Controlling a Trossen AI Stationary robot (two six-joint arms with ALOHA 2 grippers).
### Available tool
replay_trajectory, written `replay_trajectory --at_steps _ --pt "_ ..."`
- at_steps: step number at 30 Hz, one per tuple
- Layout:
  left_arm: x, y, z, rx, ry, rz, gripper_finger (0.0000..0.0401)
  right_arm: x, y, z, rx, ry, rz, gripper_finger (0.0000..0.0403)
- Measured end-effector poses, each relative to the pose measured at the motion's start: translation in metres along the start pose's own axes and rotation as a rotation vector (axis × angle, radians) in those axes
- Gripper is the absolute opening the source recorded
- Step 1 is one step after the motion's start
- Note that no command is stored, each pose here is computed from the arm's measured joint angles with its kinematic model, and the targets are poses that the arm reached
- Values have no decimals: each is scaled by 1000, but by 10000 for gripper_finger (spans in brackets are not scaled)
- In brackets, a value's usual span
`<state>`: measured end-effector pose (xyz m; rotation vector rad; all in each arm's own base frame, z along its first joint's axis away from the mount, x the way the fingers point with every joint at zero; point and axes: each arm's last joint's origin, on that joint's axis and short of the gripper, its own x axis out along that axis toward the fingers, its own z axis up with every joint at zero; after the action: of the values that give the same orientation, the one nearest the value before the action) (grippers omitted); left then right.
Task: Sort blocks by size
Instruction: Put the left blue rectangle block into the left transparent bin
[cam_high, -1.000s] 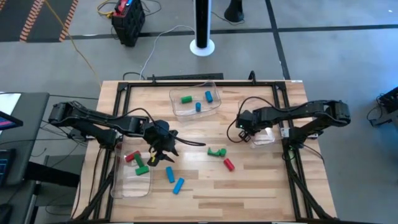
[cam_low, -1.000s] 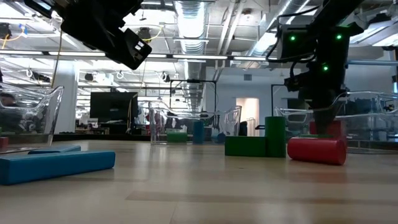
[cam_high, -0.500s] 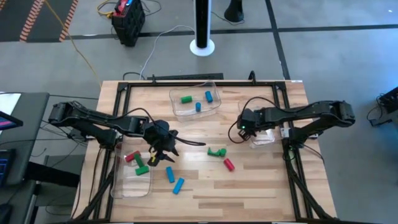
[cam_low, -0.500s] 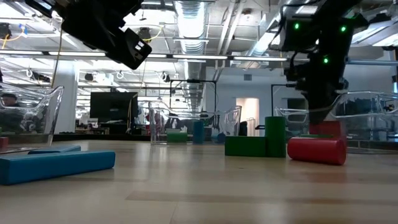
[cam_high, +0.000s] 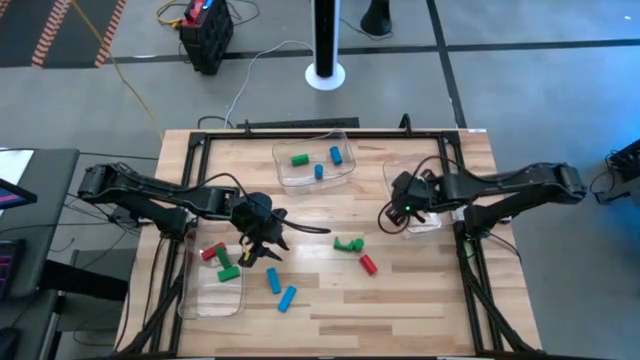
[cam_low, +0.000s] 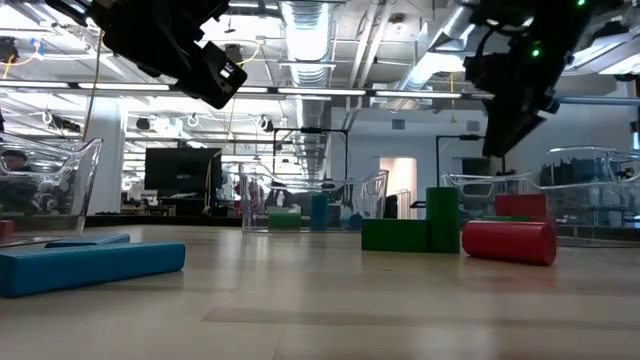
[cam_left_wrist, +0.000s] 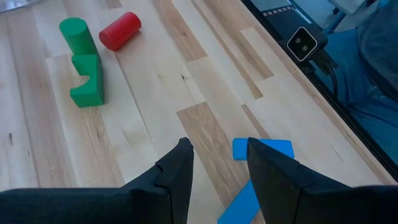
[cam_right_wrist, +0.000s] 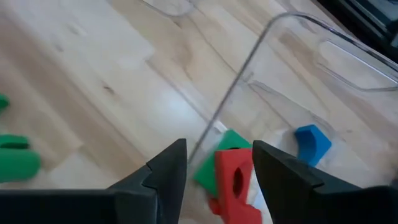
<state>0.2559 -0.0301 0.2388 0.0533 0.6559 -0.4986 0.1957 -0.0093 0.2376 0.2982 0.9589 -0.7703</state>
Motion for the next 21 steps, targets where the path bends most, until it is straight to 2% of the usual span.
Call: replay_trajectory --at_steps 10,21 --pt "0 0 1 -4 -4 0 142 -14 25 -8 -69 -82 141 208" --pt "0 0 1 -14 -5 0 142 -37 56 -18 -173 -210 354 207"
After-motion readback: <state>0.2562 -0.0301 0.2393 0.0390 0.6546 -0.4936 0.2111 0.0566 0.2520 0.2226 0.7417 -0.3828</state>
